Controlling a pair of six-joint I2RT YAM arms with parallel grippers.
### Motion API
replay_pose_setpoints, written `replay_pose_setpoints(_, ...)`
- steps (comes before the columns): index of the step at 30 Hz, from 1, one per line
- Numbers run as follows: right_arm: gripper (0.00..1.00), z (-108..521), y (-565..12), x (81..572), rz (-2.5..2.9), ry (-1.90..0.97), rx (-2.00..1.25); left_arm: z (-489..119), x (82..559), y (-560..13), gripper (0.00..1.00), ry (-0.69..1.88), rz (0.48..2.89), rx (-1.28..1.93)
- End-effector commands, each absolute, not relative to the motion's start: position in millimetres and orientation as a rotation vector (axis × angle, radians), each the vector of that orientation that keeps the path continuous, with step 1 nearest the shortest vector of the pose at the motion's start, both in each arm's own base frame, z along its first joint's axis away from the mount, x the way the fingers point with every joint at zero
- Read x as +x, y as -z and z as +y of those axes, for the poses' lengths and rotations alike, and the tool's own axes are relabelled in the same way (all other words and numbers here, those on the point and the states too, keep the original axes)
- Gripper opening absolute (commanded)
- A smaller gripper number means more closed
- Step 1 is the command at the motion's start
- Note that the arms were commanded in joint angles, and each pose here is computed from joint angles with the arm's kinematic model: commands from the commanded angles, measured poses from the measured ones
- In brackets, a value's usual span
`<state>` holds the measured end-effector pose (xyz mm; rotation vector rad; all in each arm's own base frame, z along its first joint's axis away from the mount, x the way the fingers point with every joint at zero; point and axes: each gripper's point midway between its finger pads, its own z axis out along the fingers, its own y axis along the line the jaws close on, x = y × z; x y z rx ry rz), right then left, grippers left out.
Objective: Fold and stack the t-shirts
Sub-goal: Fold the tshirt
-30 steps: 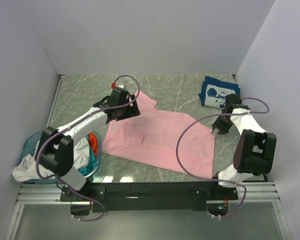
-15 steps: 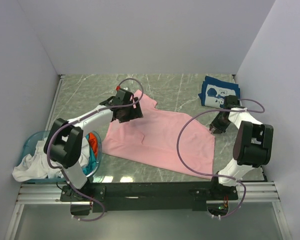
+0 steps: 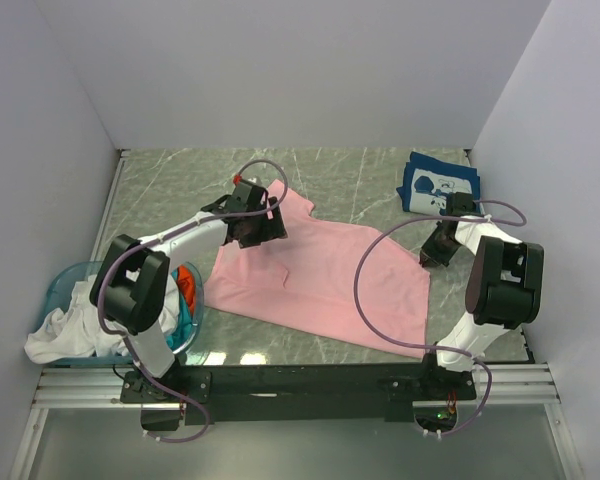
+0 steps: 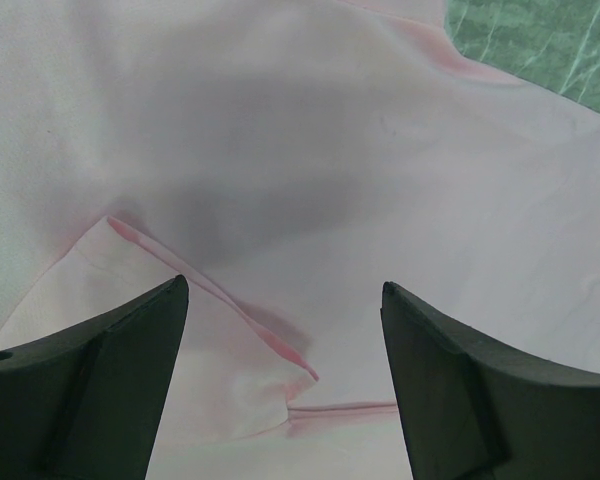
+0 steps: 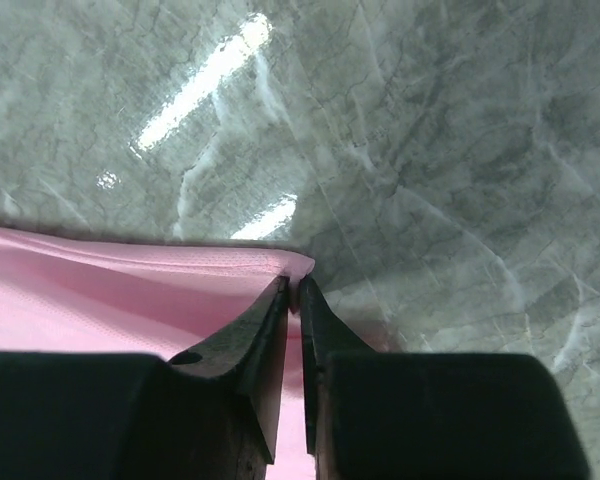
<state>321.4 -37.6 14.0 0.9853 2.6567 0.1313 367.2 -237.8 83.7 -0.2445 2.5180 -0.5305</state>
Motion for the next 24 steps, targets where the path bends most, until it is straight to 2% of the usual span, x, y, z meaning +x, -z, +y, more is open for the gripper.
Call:
replay_pose_setpoints(1,0.15,-50,-25,328,2.607,-0.069,0.999,-236,364,-67,0.84,0.512,2.53,-0.241)
replay_pose_setpoints(10,0.1,-61,-42,345,2.571,-0.017,0.995,-220,350,-26,0.84,0.396,2.615,-0.217)
replay_pose_setpoints(24,0.08,-70,-41,362,2.582,0.025,0.979,-223,354,-38,0.84,0.416,2.593,-0.201)
